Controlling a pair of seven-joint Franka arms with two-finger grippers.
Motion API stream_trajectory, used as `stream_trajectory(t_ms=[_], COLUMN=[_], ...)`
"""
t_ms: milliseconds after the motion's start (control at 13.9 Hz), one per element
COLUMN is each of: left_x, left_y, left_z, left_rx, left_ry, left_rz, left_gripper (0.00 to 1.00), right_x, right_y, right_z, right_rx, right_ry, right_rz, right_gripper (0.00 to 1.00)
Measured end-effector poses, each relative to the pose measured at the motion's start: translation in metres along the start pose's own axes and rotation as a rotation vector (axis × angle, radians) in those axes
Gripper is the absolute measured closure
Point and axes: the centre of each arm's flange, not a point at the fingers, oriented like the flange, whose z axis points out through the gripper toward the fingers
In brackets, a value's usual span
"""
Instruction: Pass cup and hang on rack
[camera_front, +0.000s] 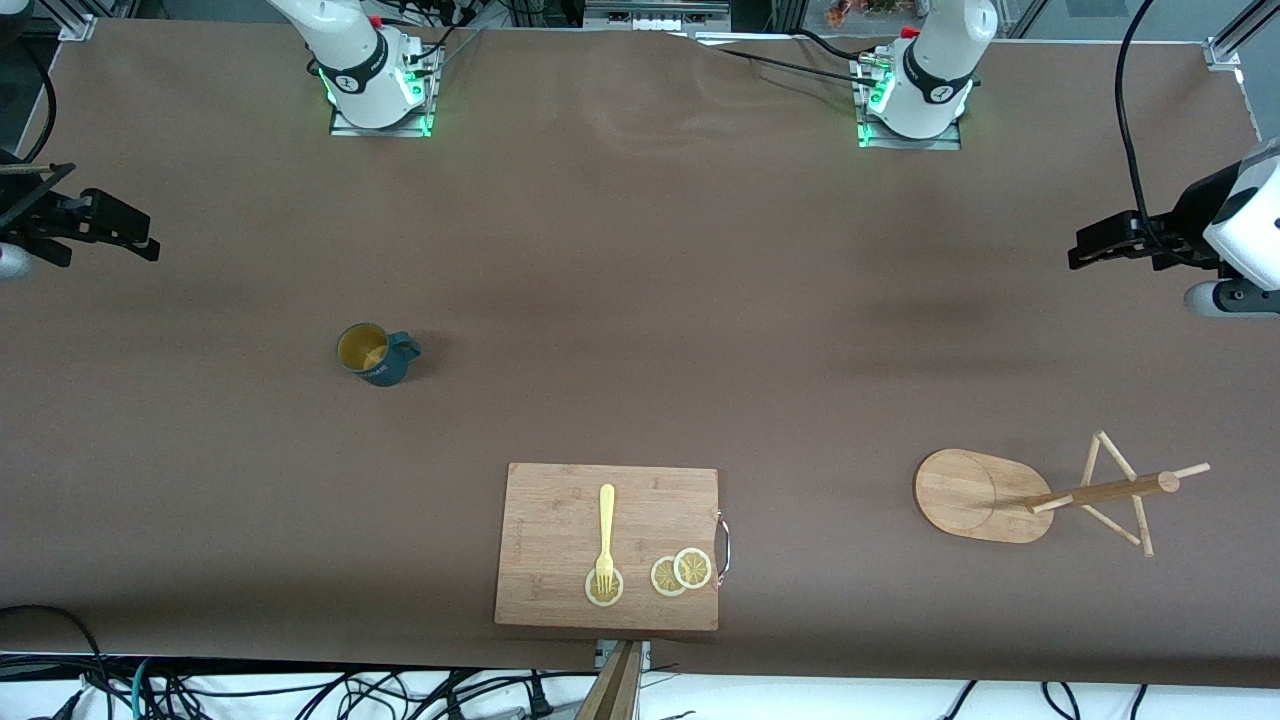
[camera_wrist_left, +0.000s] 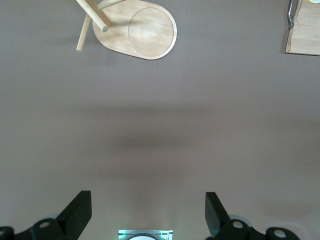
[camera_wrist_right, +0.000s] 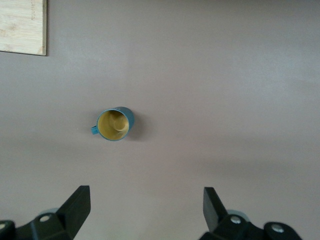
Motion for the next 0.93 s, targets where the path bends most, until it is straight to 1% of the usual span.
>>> stream_trajectory(t_ms=[143, 287, 430, 502, 573, 645, 717, 932], left_x=[0.0, 0.0, 0.0, 0.0, 0.001, 0.001, 0.001, 0.002], left_y=[0.0, 0.0, 0.0, 0.0, 0.0, 0.0, 0.0, -0.001], left_z=[0.0, 0.0, 0.0, 0.0, 0.0, 0.0, 0.0, 0.001], left_rx=[0.0, 0.0, 0.0, 0.0, 0.0, 0.0, 0.0, 0.0], left_ry=[0.0, 0.0, 0.0, 0.001, 0.001, 0.001, 0.0, 0.0], left_rz=[0.0, 0.0, 0.0, 0.0, 0.0, 0.0, 0.0, -0.001], left_gripper=[0.0, 0.0, 0.0, 0.0, 0.0, 0.0, 0.0, 0.0], right_x=[-0.001, -0.001, 0.001, 0.005, 0.013, 0.023, 0.033, 0.043], right_y=[-0.001, -0.015, -0.037, -0.044, -0.047, -0.046, -0.045, -0.043], right_z=[0.001, 0.004, 0.02, 0.037, 0.057, 0.08, 0.105, 0.185], right_rx=[0.001, 0.002, -0.002, -0.001, 0.0, -0.001, -0.004, -0.013], right_ry=[-0.006, -0.034, -0.088, -0.124, -0.147, -0.142, -0.122, -0.035], right_rz=[-0.006, -0.039, -0.078, -0.089, -0.094, -0.094, -0.094, -0.094], right_gripper=[0.0, 0.0, 0.0, 0.0, 0.0, 0.0, 0.0, 0.0])
